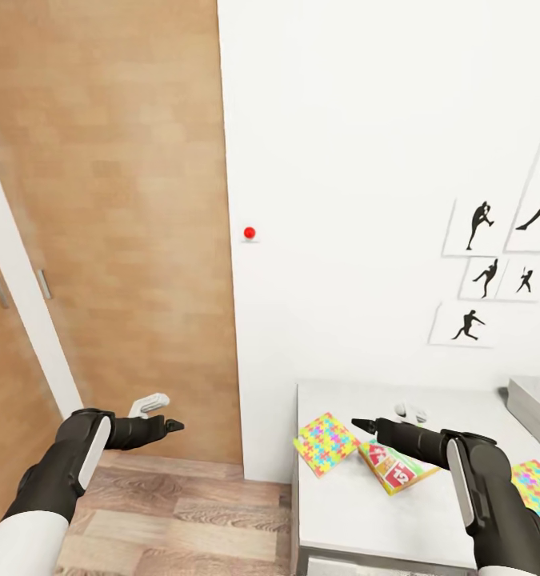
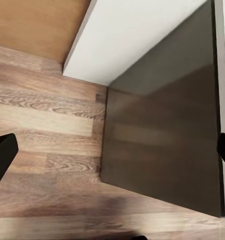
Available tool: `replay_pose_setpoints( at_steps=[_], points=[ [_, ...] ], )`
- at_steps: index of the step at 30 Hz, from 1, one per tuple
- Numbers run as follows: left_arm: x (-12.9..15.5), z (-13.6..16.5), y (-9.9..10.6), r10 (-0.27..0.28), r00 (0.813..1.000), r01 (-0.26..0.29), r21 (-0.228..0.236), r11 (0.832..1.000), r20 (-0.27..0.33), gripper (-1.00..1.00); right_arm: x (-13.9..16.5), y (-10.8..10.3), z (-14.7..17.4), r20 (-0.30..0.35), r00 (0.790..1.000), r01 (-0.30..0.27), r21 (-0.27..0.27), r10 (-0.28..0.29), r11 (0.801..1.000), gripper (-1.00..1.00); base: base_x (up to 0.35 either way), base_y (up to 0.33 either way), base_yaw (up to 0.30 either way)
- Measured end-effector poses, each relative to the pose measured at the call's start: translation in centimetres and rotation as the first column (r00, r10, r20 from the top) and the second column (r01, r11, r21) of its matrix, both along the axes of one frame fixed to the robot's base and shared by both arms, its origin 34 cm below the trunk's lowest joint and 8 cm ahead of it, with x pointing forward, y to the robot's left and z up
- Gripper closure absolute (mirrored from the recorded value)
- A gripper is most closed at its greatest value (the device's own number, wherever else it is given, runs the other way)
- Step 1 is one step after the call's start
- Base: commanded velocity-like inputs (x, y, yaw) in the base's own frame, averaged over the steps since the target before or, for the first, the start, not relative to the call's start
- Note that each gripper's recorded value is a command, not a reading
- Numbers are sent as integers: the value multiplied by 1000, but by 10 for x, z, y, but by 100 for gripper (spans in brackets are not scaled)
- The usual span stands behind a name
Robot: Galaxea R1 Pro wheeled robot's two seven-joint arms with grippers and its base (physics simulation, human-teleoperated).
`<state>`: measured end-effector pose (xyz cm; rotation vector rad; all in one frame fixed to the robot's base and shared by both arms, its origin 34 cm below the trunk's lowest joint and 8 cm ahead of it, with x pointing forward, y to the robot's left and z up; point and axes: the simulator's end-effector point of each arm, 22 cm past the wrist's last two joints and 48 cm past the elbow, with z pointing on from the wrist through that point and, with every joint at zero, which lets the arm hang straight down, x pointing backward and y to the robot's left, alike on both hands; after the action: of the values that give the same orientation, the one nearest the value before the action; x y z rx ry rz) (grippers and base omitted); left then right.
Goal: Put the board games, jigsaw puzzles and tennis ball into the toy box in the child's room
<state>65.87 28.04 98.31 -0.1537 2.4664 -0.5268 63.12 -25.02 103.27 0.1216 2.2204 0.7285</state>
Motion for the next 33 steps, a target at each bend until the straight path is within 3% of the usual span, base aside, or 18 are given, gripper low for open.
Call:
replay_pose_setpoints(
  at_steps=[18, 33],
  points=[
    [0, -14, 0, 0, 1000, 0, 0, 1000, -24, -100, 1, -2, -14, -26, 1000, 1, -2, -1, 1000, -100, 0, 54, -135],
    [0, -15, 1, 0, 1000, 0, 0, 1000, -26, -100, 2, 1, -11, -16, 1000, -2, -2, 2, 1000, -100, 12, 2, -14]
  ],
)
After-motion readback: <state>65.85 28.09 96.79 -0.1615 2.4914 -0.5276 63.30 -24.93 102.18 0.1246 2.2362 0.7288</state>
